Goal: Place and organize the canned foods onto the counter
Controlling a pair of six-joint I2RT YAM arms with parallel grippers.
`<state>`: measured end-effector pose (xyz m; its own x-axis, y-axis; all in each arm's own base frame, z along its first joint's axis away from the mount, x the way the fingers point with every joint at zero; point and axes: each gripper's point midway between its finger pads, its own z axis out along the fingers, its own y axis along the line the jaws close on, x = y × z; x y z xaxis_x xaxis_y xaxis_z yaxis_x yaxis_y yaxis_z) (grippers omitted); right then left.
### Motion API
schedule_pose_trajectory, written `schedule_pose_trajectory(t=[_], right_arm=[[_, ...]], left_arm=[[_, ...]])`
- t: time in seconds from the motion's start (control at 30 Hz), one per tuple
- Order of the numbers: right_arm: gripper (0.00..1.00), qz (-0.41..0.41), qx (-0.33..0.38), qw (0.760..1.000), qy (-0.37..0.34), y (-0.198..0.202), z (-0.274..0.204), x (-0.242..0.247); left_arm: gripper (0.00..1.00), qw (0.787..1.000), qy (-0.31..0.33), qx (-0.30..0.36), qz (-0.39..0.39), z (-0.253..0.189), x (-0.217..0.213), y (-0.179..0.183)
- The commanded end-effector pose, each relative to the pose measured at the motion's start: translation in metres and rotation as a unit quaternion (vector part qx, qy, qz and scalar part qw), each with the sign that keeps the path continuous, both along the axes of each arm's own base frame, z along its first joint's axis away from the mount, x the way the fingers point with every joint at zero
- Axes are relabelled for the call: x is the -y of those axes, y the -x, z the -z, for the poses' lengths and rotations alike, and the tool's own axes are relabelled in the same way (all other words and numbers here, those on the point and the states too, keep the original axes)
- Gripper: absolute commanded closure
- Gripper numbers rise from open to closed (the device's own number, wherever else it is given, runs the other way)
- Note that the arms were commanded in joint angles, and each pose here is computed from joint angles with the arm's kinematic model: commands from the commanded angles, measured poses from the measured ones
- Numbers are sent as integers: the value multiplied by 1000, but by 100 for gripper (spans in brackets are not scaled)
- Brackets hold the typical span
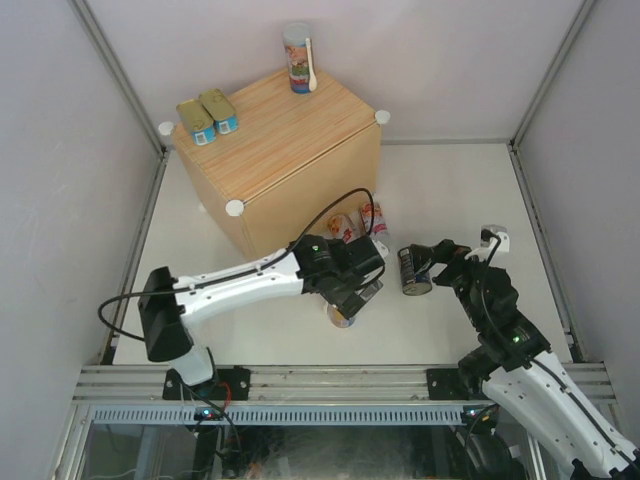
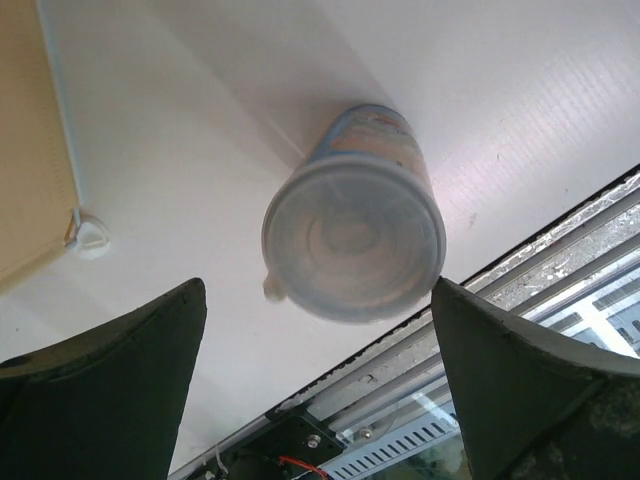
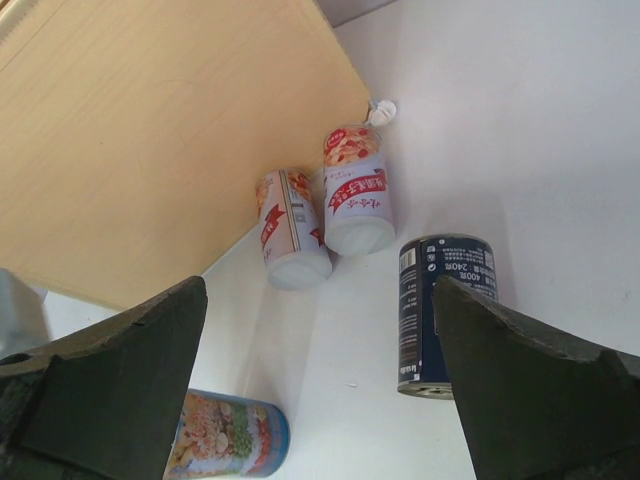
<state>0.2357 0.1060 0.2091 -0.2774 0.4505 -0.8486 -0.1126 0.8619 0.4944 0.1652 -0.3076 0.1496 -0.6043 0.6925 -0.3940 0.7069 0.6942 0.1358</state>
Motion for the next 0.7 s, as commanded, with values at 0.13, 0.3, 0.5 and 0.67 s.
schedule_pose_trajectory(t=[0.13, 0.3, 0.5, 0.67], right_arm=[[6, 0, 19, 999, 30, -2, -9, -5], [6, -14, 17, 999, 44, 0, -10, -14], [6, -16, 18, 998, 55, 4, -9, -23], [6, -7, 19, 998, 63, 6, -7, -19]], left_arm=[[3, 993, 93, 58, -40, -42, -10, -6], [3, 990, 127, 59, -20, -50, -8, 4], [2, 976, 201, 87, -8, -53, -7, 15], [1, 946, 296, 128, -23, -53, -4, 20]])
